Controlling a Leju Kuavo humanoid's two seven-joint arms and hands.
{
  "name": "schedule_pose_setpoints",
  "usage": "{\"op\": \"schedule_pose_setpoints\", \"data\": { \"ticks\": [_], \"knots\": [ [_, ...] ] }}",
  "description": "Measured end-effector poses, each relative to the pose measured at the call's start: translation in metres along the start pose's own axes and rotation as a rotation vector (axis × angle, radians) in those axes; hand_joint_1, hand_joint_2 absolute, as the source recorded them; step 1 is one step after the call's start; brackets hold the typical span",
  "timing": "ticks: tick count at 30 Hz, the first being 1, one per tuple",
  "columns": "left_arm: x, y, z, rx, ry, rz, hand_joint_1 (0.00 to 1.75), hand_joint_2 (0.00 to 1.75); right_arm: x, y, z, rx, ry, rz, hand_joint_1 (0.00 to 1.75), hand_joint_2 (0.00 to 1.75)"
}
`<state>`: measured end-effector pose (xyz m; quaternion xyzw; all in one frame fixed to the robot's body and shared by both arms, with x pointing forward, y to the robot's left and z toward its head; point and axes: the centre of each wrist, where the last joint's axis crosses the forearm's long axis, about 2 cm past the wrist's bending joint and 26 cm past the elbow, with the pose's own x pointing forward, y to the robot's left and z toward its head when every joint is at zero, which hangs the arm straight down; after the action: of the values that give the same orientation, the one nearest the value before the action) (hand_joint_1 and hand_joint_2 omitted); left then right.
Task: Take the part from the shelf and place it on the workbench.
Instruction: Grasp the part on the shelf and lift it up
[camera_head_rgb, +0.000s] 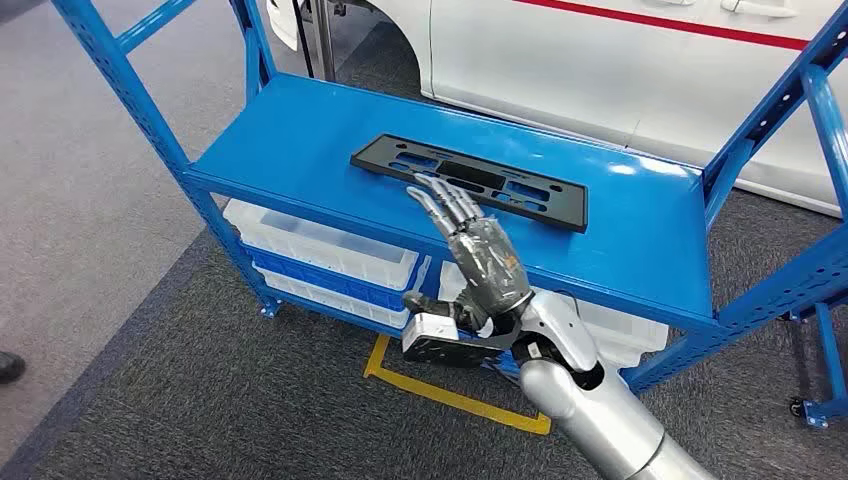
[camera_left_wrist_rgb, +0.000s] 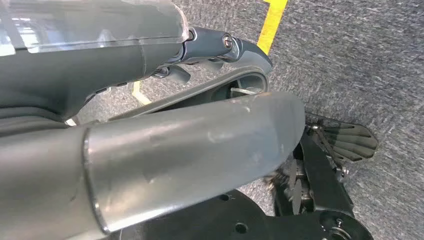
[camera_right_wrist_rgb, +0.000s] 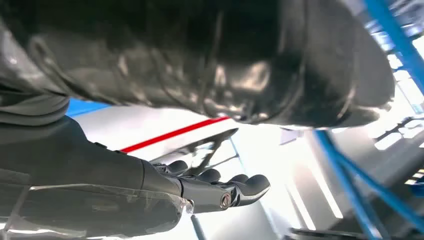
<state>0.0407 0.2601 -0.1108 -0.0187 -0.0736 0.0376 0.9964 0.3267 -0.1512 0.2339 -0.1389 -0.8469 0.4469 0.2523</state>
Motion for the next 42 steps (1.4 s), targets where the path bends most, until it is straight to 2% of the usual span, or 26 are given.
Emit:
{"op": "schedule_pose_setpoints", "data": {
  "ticks": [11, 32, 36, 39, 42],
  "knots": [
    [0.0, 0.001, 0.0, -0.001, 0.001, -0.013, 0.0, 0.0, -0.011, 0.002, 0.026, -0.014, 0.055, 0.009, 0.0, 0.0],
    [-0.006, 0.0, 0.0, -0.004, 0.016, -0.021, 0.0, 0.0, -0.013, 0.004, 0.044, -0.006, 0.08, 0.014, 0.0, 0.0],
    [-0.007, 0.0, 0.0, -0.004, 0.02, -0.027, 0.0, 0.0, -0.015, 0.007, 0.053, 0.007, 0.099, 0.012, 0.0, 1.75],
    [-0.009, -0.003, 0.001, -0.011, 0.028, -0.032, 0.0, 0.0, -0.017, 0.01, 0.061, 0.02, 0.112, 0.012, 0.0, 1.75],
    [-0.004, -0.004, 0.0, -0.014, 0.021, -0.035, 0.0, 0.0, -0.015, 0.007, 0.059, 0.012, 0.101, 0.015, 0.0, 0.44]
  ]
}}
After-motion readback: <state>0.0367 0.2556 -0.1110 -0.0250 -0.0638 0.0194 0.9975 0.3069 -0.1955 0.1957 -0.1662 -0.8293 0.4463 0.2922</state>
